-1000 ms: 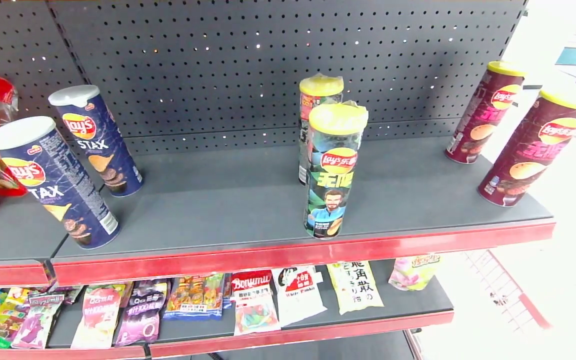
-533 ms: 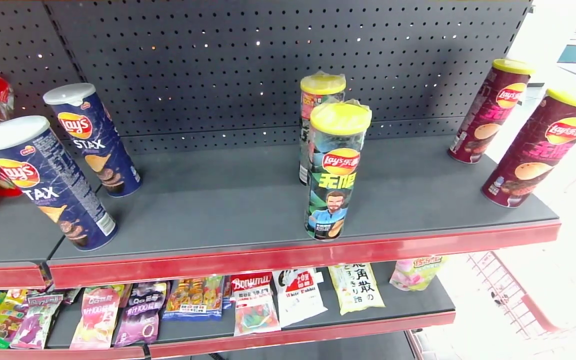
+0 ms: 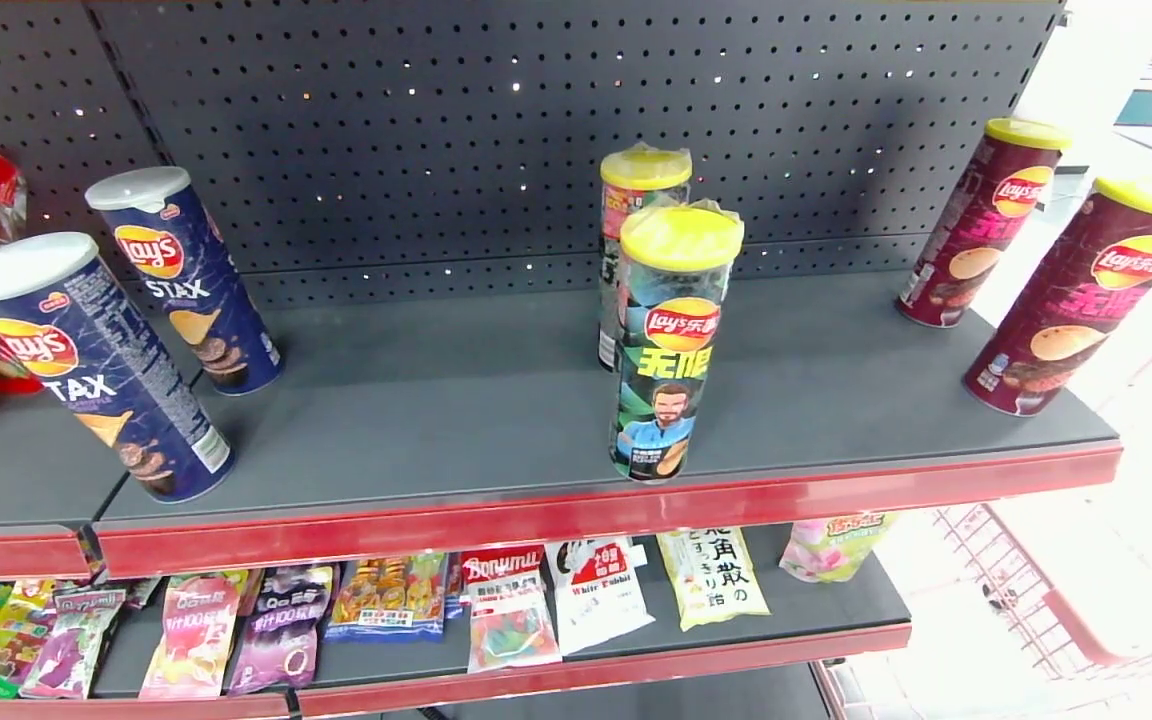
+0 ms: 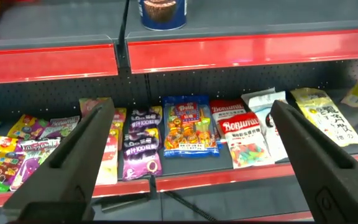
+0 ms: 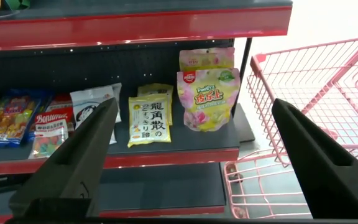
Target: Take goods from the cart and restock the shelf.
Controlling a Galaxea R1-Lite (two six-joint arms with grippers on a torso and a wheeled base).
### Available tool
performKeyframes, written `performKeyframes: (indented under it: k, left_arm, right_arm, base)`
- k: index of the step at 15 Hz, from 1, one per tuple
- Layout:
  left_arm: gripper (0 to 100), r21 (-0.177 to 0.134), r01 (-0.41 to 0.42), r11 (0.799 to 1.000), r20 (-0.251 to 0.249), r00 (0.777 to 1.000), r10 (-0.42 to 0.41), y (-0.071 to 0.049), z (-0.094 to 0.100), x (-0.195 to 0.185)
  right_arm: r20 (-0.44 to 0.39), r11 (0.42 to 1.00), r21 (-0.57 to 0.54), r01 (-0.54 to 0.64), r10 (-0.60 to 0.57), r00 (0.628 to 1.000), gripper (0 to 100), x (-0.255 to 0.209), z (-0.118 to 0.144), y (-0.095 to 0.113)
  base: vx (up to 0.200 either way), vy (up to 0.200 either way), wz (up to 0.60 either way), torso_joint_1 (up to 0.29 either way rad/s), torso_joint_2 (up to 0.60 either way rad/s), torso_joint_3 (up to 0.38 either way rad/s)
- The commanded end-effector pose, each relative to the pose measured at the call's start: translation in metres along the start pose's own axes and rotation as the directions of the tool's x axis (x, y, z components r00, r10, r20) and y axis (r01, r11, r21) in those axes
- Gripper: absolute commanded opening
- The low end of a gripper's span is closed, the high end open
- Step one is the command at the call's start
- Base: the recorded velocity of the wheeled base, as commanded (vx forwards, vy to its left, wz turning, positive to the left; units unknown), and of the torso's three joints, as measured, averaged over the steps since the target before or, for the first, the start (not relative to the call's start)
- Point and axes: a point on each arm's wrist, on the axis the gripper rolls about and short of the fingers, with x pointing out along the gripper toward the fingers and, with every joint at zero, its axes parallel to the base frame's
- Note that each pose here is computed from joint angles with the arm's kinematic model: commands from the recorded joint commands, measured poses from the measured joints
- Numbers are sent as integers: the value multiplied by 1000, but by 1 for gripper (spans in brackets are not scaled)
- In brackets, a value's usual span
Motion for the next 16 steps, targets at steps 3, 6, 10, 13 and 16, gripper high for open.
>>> performKeyframes:
  k: [3, 6, 10, 13, 16]
  left_arm:
    - [100, 0, 0, 1000, -2, 1000, 0, 0, 0, 0]
    - [100, 0, 0, 1000, -2, 1000, 0, 0, 0, 0]
    - [100, 0, 0, 1000, -2, 1000, 0, 0, 0, 0]
    - [100, 1, 0, 1000, -2, 1000, 0, 0, 0, 0]
    - [100, 1, 0, 1000, -2, 1000, 0, 0, 0, 0]
  right_arm:
    - [-2, 1000, 0, 0, 0, 1000, 100, 0, 0, 0]
    - [-2, 1000, 0, 0, 0, 1000, 100, 0, 0, 0]
    - [0, 1000, 0, 0, 0, 1000, 100, 0, 0, 0]
    - [-2, 1000, 0, 0, 0, 1000, 100, 0, 0, 0]
    - [-2, 1000, 0, 0, 0, 1000, 100, 0, 0, 0]
  base:
    - [0, 0, 200, 2, 2, -1]
    - [0, 0, 0, 0, 0, 0]
    - [0, 0, 0, 0, 0, 0]
    - [0, 0, 0, 0, 0, 0]
    - [0, -200, 0, -2, -1, 7]
